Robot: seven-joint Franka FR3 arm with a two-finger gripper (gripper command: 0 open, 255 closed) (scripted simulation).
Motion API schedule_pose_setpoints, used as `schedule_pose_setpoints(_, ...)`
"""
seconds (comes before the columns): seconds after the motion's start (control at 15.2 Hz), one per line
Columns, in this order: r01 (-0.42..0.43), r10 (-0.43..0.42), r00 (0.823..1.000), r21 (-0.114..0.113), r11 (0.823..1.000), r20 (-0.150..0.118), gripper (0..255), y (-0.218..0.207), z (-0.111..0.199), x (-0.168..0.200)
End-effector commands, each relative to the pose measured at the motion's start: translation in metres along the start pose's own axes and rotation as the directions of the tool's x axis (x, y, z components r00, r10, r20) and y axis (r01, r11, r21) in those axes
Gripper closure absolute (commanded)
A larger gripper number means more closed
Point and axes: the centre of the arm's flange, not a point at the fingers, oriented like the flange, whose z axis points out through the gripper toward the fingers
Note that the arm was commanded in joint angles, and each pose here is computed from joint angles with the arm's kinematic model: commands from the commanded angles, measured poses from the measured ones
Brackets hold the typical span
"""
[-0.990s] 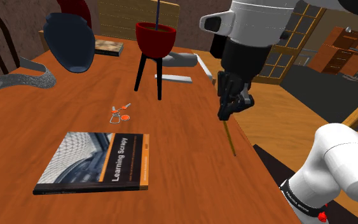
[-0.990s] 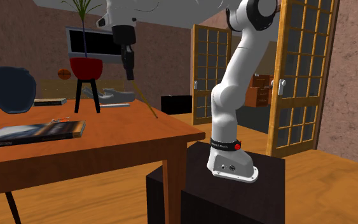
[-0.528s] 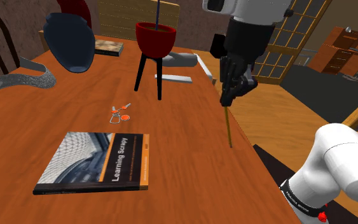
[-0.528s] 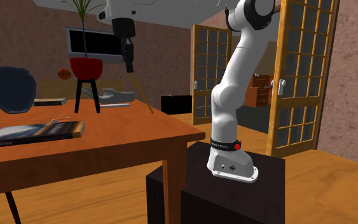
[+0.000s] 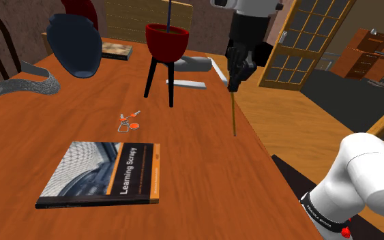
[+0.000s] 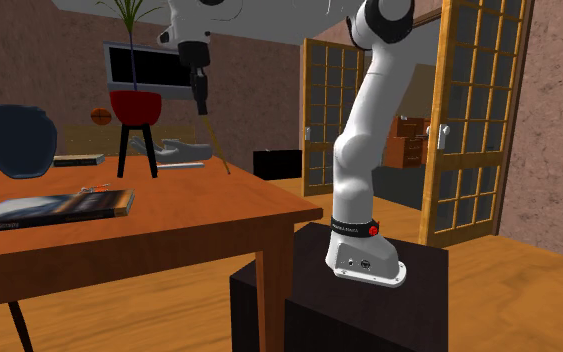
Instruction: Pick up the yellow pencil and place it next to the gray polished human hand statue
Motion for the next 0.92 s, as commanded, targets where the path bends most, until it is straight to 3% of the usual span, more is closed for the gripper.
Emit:
schedule_pose_setpoints(0.0, 0.001, -0.001, 1.0, -0.001, 1.0, 0.0, 255, 0.029, 0.003, -0.006)
schedule_pose_setpoints(0.86, 0.001, -0.001, 1.0, -0.001, 1.0, 0.0, 255, 0.199, 0.01, -0.028)
